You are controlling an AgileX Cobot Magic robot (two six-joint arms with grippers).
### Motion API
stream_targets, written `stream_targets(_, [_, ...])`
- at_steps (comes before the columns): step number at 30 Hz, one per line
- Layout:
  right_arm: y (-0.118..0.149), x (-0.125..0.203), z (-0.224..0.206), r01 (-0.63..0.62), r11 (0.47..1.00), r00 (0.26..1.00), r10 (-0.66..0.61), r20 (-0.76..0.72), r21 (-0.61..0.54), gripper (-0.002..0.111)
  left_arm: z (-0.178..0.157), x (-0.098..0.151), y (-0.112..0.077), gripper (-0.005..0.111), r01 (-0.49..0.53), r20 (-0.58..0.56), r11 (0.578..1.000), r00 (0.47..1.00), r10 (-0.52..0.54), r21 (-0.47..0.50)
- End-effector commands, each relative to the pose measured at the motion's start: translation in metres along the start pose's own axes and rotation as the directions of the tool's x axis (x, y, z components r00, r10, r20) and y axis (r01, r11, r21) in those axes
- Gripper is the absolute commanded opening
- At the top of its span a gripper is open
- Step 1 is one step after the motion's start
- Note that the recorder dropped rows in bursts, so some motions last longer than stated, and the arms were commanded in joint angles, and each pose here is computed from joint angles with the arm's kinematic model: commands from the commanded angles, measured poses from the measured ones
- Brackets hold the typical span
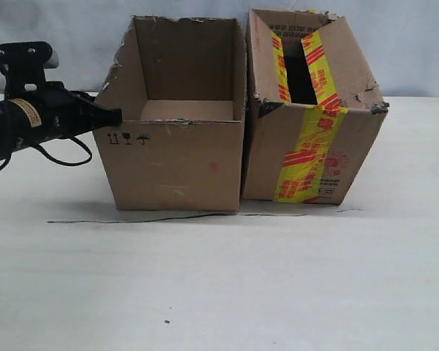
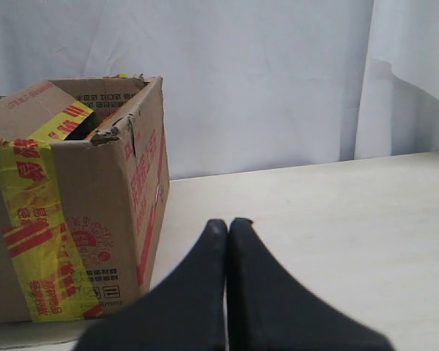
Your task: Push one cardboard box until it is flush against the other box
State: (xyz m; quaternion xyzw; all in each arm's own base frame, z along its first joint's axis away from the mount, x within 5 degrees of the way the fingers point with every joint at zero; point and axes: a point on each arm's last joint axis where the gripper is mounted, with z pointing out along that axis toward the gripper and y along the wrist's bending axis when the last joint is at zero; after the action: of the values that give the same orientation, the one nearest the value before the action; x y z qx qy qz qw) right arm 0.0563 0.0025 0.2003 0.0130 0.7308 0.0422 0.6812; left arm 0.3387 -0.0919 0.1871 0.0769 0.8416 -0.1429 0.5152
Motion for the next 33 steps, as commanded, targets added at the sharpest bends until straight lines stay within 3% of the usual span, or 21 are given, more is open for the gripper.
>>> stream_targets(1, [0.000, 0.001, 0.000, -0.005, 1.000, 1.000, 0.005, 0.009, 0.007, 0.000, -0.025, -0.017, -0.006, 0.000, -0.098, 0.041, 0.995, 0.994, 0.098, -0.002])
stream_targets(4, [0.000, 0.001, 0.000, -0.005, 1.000, 1.000, 0.005, 0.009, 0.007, 0.000, -0.063, -0.028, -0.011, 0.000, -0.170, 0.088, 0.985, 0.981, 0.171, -0.019])
stream_targets(6, [0.000, 0.001, 0.000, -0.005, 1.000, 1.000, 0.005, 0.009, 0.007, 0.000, -0.109, -0.028, -0.016, 0.000, -0.226, 0.159, 0.973, 0.960, 0.229, -0.033])
stream_targets(9, [0.000, 0.001, 0.000, -0.005, 1.000, 1.000, 0.005, 0.009, 0.007, 0.000, -0.183, -0.001, -0.020, 0.000, -0.277, 0.265, 0.959, 0.921, 0.285, -0.065])
stream_targets(14, [0.000, 0.001, 0.000, -0.005, 1.000, 1.000, 0.005, 0.009, 0.007, 0.000, -0.243, 0.051, -0.016, 0.000, -0.275, 0.345, 0.955, 0.890, 0.297, -0.114])
stream_targets(18, [0.000, 0.001, 0.000, -0.005, 1.000, 1.000, 0.005, 0.009, 0.007, 0.000, -0.263, 0.077, -0.008, 0.000, -0.255, 0.275, 0.951, 0.915, 0.295, -0.175])
stream_targets(28, [0.000, 0.001, 0.000, -0.005, 1.000, 1.000, 0.005, 0.009, 0.007, 0.000, -0.275, 0.080, -0.008, 0.000, -0.239, 0.320, 0.952, 0.902, 0.290, -0.191])
stream_targets(33, [0.000, 0.001, 0.000, -0.005, 1.000, 1.000, 0.005, 0.009, 0.007, 0.000, -0.269, 0.104, -0.003, 0.000, -0.087, 0.323, 0.983, 0.936, 0.136, -0.162])
